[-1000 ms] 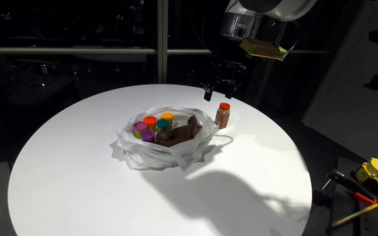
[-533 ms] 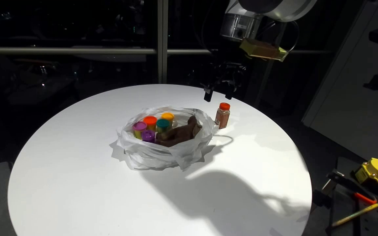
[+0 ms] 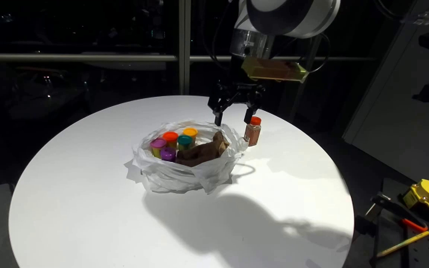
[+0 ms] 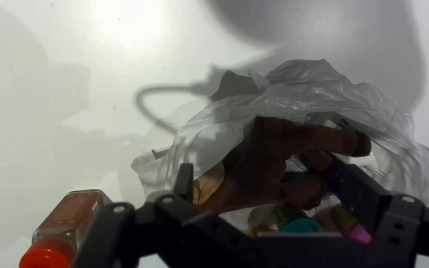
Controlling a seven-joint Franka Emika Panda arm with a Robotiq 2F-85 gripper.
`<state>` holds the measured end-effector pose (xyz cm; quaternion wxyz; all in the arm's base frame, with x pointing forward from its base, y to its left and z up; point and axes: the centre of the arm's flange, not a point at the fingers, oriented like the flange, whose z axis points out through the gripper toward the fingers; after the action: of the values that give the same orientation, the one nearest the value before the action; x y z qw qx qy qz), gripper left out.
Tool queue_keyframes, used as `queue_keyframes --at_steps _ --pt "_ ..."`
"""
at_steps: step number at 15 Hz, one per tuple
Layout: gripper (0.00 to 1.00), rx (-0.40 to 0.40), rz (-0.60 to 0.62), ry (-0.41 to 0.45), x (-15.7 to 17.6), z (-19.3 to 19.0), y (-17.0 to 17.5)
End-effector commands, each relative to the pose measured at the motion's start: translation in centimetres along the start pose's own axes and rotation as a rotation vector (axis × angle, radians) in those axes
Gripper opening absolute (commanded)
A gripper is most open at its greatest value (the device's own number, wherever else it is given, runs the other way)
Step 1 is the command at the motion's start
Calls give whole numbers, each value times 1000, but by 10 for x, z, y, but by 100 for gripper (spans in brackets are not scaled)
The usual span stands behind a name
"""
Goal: Remove the contents from the bag and put them on the table.
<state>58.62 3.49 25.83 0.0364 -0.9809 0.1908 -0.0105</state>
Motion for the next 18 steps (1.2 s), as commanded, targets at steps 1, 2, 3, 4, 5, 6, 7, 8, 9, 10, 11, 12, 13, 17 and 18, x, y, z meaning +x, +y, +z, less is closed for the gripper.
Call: queue_keyframes --at_steps 1,2,3,4,5,6,7,8,9,10,11,12,13,17,18 --pt "100 -38 141 14 32 25 -27" --pt "100 -46 176 23 36 32 -30" --pt "100 -40 202 36 40 38 -32" --pt "100 -28 218 50 44 43 -34" --pt "100 -20 234 53 48 51 -37" --pt "100 -14 247 58 52 57 -39" --pt "100 -15 263 60 55 64 -40" --pt "100 -14 274 60 58 71 -41" --pt "100 -18 281 52 61 79 -42" --pt "100 -21 291 52 63 87 -42" --pt "100 -25 296 57 67 92 -41" --pt "100 -27 297 60 70 99 -41" --pt "100 -25 300 66 73 104 -41" --pt "100 -32 328 82 84 116 -38" --pt "100 -31 331 82 86 117 -37"
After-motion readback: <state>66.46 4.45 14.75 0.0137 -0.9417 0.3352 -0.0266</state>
